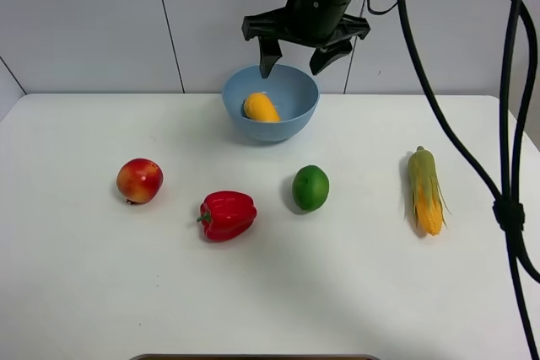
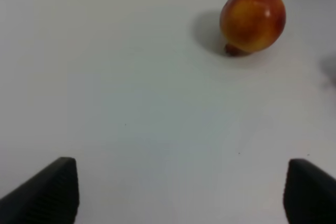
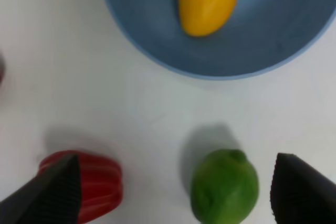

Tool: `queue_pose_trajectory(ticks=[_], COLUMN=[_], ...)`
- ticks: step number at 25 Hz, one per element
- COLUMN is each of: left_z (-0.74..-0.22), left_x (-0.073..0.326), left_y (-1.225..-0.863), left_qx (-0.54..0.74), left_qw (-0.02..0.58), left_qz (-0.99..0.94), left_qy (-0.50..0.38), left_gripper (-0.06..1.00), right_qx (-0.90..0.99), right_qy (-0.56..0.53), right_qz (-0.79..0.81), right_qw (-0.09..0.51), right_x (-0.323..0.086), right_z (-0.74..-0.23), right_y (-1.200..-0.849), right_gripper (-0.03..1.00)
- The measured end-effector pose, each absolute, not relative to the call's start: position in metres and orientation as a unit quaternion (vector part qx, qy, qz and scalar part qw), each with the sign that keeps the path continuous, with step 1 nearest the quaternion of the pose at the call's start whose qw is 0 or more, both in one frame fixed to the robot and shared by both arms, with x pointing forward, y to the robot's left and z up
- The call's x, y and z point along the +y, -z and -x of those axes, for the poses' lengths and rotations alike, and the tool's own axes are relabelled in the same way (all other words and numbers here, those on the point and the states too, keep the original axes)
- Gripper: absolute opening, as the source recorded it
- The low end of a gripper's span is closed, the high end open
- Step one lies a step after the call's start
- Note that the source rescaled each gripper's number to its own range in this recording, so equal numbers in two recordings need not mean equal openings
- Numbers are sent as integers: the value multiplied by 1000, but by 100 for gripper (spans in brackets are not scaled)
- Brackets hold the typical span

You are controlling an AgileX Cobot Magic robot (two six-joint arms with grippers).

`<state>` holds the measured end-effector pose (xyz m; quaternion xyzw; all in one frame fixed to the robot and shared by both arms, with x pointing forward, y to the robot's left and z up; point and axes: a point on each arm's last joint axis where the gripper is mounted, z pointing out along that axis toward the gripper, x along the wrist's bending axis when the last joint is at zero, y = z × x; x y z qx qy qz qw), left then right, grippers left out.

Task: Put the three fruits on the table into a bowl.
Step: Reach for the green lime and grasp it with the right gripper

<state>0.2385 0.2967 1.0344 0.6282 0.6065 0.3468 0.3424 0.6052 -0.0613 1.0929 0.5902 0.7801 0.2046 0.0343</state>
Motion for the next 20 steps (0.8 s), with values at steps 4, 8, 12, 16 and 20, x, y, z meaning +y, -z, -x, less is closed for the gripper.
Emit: queue_pose_trajectory(ticks=[4, 8, 12, 16, 20], left_z=[-238, -238, -238, -238, -238], left_x=[297, 297, 297, 297, 297], left_y=[-1034, -1034, -1034, -1034, -1034], left_qx=[607, 607, 607, 607, 607], left_qw=[342, 342, 342, 342, 342], left_qz=[-628, -628, -628, -628, -628], left_qy=[-347, -347, -347, -347, -347], left_gripper=[16, 16, 16, 16, 16], right_qx=[780, 775, 774, 766, 762], right_qy=[-170, -118, -69, -42, -29], right_qz=[-602, -621, -630, -641, -647], right_qw=[16, 1, -8, -17, -20], right_x=[-52, -56, -63, -64, -63], right_z=[-593, -585, -577, -575, -576], right_y=[-1071, -1042, -1015, -998, -988], right_gripper=[38, 39, 56, 63, 64])
